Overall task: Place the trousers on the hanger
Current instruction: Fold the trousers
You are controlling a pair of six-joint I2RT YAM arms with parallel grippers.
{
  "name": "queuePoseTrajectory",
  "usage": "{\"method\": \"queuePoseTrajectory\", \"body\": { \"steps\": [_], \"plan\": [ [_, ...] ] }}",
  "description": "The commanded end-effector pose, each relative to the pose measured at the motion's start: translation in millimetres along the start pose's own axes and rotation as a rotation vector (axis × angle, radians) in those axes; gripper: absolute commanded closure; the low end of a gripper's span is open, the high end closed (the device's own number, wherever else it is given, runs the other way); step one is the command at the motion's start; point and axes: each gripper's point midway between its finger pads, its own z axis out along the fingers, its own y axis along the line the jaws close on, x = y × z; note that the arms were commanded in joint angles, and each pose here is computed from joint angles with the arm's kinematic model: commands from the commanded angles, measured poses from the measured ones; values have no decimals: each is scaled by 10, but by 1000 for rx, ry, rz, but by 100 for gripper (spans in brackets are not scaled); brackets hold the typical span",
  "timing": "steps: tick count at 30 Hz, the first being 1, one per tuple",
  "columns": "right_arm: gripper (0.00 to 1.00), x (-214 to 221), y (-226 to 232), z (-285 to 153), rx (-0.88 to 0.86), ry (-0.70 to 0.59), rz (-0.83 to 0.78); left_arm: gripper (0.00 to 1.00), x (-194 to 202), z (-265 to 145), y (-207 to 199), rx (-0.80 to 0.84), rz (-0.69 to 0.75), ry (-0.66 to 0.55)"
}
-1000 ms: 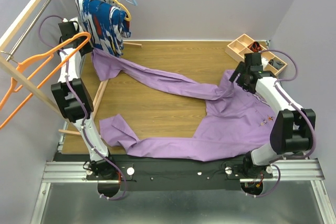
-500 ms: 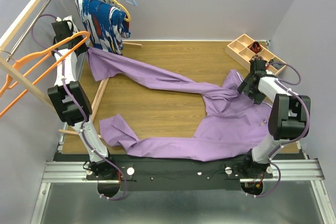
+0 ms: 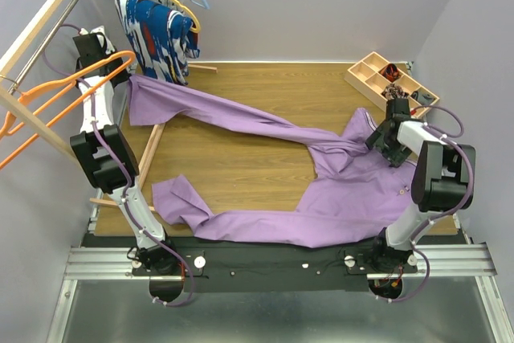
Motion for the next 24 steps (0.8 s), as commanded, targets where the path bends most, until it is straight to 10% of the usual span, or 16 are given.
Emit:
{"method": "queuePoseTrajectory", "body": {
  "steps": [1,12,24],
  "plan": [
    [8,157,-219,-17,46,45,-6,100,-361,-242,49,-9,3,-95],
    [7,-174,63,-538,-182,-49,-6,100,-166,-73,173,-37,10,-37],
    [8,-8,-140,-88,-52,48,51,100,-178,-75,196,-43,11,-37]
  ]
}}
